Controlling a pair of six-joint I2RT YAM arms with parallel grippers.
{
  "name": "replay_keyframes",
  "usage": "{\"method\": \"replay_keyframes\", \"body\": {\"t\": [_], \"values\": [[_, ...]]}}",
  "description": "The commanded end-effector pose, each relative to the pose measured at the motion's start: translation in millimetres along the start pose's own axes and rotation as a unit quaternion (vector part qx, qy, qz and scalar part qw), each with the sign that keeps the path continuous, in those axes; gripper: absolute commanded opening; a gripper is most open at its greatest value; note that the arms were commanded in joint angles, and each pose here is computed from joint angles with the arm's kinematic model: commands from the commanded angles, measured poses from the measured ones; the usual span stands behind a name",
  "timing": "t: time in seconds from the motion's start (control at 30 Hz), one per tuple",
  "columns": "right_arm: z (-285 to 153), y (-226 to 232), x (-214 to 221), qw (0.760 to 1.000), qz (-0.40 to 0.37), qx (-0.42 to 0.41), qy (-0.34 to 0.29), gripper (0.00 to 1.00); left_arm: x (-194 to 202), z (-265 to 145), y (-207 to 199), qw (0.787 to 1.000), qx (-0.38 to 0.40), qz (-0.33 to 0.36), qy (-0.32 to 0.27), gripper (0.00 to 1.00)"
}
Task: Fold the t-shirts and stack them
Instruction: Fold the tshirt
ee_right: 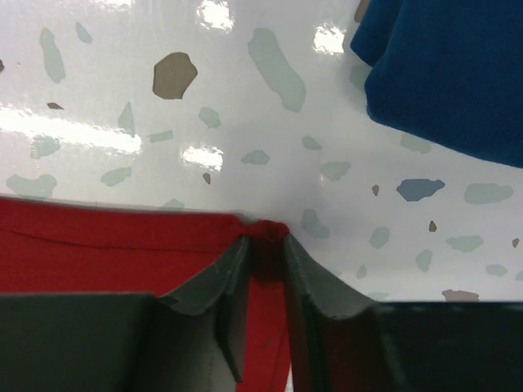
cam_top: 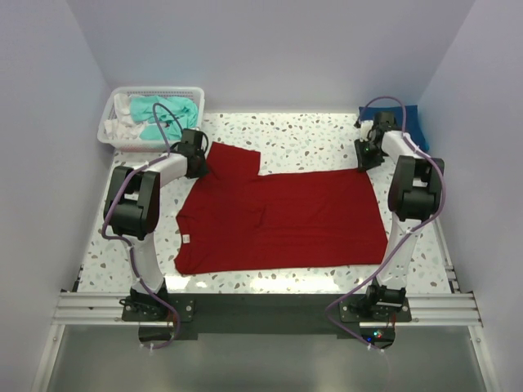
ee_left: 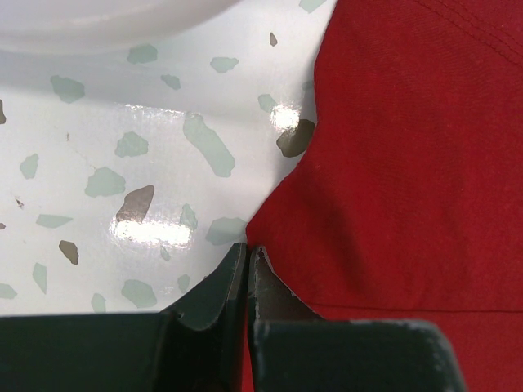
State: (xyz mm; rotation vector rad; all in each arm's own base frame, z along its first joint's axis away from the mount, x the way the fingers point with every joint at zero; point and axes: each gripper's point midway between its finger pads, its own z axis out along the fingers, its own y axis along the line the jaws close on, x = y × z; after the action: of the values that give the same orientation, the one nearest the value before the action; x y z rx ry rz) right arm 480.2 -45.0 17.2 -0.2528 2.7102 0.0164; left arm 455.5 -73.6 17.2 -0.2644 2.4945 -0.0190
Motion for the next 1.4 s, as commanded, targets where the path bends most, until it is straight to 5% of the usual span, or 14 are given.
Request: {"method": "replay_keyframes", "body": {"t": [0.0,0.1,0.33,0.73,1.37], "values": [[30.9,-2.9,45.3,0.997,-0.01,0.008,0.074,0.22,20.5,10.1,5.7,0.999,-0.002,0.016,0.034,0.0],[26.7,-1.5,40.4,0.998,-0.007,0.006,0.067,0.06,19.1,9.0,5.3,0.999,-0.002,0.014,0.033,0.0],[12.1,4.0,26.2,0.999,0.02,-0.001,0.038,0.0,3.1,-0.8,-0.1,1.0,0.008,0.01,0.013,0.0],[-27.5,3.9,20.0,0.991,0.118,0.047,-0.036,0.0,-24.0,-23.7,-3.3,0.999,0.017,0.008,-0.03,0.0],[-82.6,-7.3,8.9,0.979,0.148,0.096,-0.101,0.0,-41.2,-72.3,7.5,0.997,0.01,0.002,-0.081,0.0]]}}
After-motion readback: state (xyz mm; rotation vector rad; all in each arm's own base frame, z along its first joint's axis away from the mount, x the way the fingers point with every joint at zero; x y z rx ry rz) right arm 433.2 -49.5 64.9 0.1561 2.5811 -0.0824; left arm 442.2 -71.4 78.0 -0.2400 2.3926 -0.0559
